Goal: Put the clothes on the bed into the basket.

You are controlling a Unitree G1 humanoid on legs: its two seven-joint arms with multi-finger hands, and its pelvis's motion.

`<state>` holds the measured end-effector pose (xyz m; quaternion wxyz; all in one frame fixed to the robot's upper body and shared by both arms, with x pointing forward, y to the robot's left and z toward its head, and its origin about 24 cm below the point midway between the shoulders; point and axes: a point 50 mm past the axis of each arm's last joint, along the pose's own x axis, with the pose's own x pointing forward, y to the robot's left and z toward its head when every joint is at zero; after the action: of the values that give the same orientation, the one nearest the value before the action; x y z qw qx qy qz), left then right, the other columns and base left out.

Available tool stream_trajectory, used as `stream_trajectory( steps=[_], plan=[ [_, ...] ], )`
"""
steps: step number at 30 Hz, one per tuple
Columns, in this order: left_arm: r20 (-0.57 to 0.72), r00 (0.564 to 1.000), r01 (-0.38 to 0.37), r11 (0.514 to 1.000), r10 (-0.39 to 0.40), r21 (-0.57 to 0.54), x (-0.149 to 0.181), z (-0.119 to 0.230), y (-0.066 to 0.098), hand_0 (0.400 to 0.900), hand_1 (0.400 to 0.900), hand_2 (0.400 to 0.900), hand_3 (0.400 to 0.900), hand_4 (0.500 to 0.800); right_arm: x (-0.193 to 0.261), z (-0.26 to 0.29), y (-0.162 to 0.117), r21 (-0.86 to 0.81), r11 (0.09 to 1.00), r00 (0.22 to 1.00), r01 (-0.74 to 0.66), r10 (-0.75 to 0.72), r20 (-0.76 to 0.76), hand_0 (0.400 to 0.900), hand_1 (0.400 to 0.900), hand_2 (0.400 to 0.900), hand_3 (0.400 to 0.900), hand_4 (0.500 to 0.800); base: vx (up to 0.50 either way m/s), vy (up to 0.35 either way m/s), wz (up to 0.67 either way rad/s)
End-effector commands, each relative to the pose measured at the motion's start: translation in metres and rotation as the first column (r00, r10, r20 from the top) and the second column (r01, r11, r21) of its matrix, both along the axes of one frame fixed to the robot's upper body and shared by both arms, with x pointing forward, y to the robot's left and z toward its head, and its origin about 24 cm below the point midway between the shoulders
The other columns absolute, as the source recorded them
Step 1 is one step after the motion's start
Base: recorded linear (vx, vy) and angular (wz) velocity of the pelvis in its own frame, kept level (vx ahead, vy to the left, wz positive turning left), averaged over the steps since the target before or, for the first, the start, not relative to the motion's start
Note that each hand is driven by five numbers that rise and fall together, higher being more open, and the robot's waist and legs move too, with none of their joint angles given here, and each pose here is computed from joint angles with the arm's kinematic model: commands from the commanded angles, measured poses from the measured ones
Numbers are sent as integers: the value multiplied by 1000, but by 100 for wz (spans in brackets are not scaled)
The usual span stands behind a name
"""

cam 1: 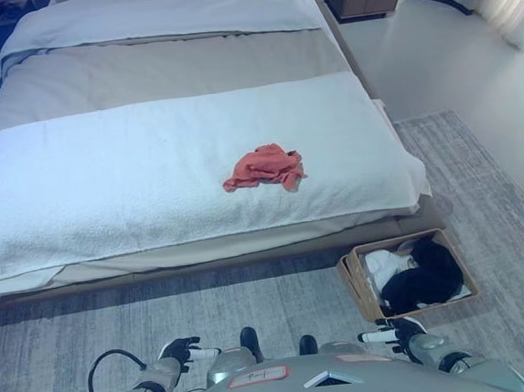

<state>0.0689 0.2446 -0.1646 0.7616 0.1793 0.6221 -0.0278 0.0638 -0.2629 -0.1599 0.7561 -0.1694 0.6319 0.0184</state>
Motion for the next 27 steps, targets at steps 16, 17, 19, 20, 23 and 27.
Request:
stream_trajectory(
  steps=[16,17,19,20,23,27],
  plan=[
    [65,996,-56,998,54,35,23,9,17,900,900,900,900,800,30,11,-16,-46,999,995,-17,21,101,900,900,900,900,800,28,-66,9],
    [63,996,-59,997,57,39,21,9,18,900,900,900,900,800,30,12,-16,-47,999,994,-19,24,103,900,900,900,900,800,231,66,-49],
    [57,996,-68,997,65,44,17,9,20,900,900,900,900,800,30,12,-16,-41,999,994,-19,23,106,900,900,900,900,800,285,98,-66],
    [54,996,-74,996,72,48,15,9,22,900,900,900,900,800,30,12,-15,-36,999,994,-18,21,106,900,900,900,900,800,302,132,-74],
    [35,995,-92,994,90,61,9,9,28,900,900,900,900,800,24,9,-12,-14,1000,996,-2,3,92,900,900,900,900,800,332,183,-40],
    [45,997,-60,995,57,75,16,12,32,900,900,900,900,800,23,7,-8,11,1000,997,2,-3,79,900,900,900,900,800,310,217,-33]
  ],
)
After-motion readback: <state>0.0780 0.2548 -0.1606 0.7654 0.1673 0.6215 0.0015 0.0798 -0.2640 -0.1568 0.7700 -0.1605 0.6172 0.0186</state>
